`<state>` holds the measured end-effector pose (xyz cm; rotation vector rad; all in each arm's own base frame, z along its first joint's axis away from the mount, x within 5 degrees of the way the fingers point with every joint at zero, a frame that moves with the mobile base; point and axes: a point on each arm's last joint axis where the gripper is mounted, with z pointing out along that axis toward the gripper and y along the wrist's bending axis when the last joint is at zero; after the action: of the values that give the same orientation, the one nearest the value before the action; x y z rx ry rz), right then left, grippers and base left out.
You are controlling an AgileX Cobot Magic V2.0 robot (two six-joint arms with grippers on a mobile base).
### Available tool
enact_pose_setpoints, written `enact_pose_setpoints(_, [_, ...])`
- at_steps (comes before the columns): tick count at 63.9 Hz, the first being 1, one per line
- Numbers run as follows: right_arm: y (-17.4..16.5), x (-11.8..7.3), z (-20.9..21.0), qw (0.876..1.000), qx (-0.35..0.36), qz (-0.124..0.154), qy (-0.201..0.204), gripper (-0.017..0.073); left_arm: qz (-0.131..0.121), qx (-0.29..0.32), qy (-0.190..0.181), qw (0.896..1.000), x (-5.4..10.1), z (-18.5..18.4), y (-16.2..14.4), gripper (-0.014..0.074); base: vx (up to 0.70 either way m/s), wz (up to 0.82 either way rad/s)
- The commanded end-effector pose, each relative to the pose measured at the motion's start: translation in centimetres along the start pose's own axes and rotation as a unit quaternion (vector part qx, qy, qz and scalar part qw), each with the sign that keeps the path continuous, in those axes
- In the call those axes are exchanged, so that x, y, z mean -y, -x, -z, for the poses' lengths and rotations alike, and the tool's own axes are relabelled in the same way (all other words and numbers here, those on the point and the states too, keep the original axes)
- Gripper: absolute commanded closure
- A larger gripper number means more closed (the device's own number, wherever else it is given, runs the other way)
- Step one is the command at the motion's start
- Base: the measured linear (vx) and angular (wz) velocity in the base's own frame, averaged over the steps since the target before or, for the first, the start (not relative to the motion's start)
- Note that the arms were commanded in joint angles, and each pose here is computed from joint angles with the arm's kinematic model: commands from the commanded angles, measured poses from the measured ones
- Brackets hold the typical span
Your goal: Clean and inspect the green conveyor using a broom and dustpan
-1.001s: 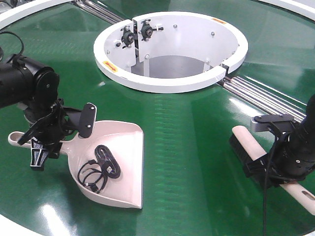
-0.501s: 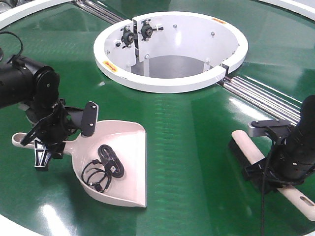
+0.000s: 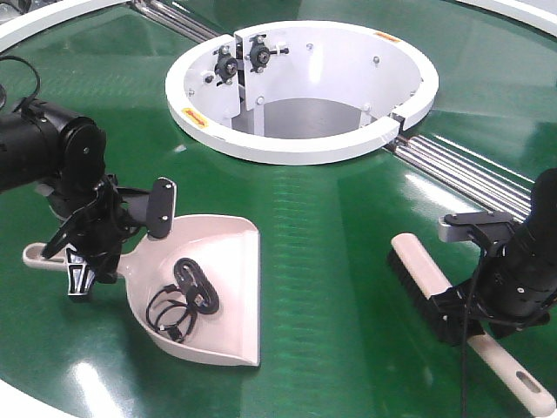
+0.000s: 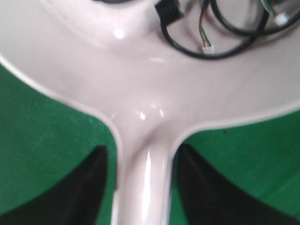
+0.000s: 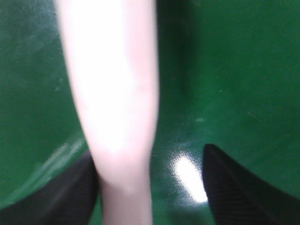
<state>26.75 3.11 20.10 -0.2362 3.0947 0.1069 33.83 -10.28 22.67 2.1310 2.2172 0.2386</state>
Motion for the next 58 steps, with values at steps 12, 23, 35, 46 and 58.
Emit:
enact_pose_setpoints(12, [0.2,0.0,2.6,0.998,0.061,0.002,-0.005,0.0008,0.033,0.02,0.03,0.999,0.0,2.5,0.1,0.0022,0.0,0.0])
enact_pose_setpoints(23, [-0.2,-0.2,4.7,0.993,0.115,0.005,-0.008,0.001,0.044,0.034,0.028,0.998,0.8,4.1,-0.2,0.0006,0.0,0.0])
enact_pose_setpoints(35, [-0.6,-0.5,8.4,0.978,0.207,0.018,-0.014,0.001,0.062,0.054,0.054,0.995,2.4,8.0,-1.1,0.0006,0.0,0.0])
enact_pose_setpoints(46, [-0.5,-0.8,13.6,0.939,0.342,0.02,-0.022,0.001,0.077,0.08,0.113,0.987,4.5,12.6,-2.5,0.0006,0.0,0.0])
enact_pose_setpoints(58, [-1.8,-1.3,18.9,0.875,0.483,0.014,-0.017,0.001,0.139,0.144,0.212,0.957,7.3,18.0,-4.2,0.0006,0.0,0.0])
